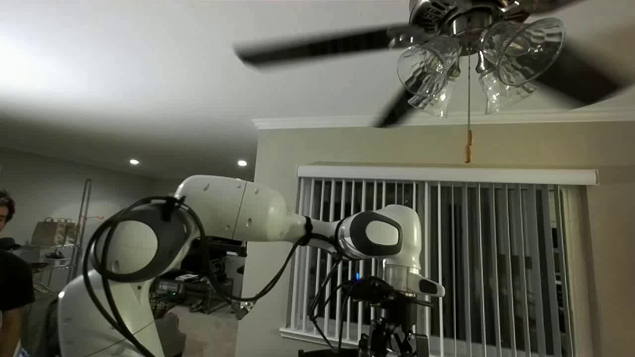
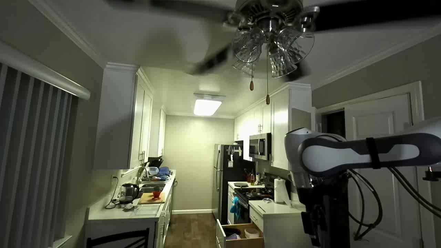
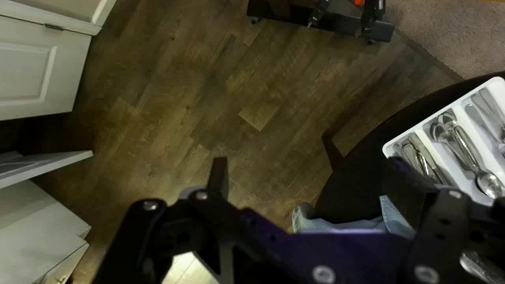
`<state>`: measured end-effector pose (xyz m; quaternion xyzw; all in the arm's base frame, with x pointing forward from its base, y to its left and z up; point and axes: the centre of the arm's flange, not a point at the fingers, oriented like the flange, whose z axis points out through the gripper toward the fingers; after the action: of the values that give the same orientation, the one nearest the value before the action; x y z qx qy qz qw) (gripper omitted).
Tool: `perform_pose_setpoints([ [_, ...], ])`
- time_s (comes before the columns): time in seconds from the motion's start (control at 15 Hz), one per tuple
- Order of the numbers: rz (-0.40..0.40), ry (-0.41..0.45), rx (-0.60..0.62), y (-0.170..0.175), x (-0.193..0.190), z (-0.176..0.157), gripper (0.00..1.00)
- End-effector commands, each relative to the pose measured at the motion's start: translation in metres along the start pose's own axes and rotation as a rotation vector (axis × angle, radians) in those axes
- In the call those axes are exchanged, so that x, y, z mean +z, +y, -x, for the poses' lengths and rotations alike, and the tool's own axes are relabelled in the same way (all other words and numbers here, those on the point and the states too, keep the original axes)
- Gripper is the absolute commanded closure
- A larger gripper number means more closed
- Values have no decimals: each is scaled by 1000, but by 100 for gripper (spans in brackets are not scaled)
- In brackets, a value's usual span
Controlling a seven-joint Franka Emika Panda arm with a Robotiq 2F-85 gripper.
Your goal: Pull the longer cord of the ceiling lamp
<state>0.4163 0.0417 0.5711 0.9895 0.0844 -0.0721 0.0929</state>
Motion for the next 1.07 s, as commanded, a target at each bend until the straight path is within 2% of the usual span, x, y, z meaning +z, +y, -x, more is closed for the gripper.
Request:
perform_pose_setpoints([
  [0.0, 0, 0, 0, 0, 0, 0, 0],
  [0.27, 0, 0, 0, 0, 0, 0, 0],
  [0.4, -26, 152, -37, -12, -48, 17, 0],
  [0.47, 39, 193, -34, -18, -79, 32, 0],
  [0.6, 97, 282, -54, -25, -122, 55, 0],
  [0.73, 148, 407, -51, -33, -167, 83, 0],
  [1.0, 185, 667, 17, -40, -214, 110, 0],
])
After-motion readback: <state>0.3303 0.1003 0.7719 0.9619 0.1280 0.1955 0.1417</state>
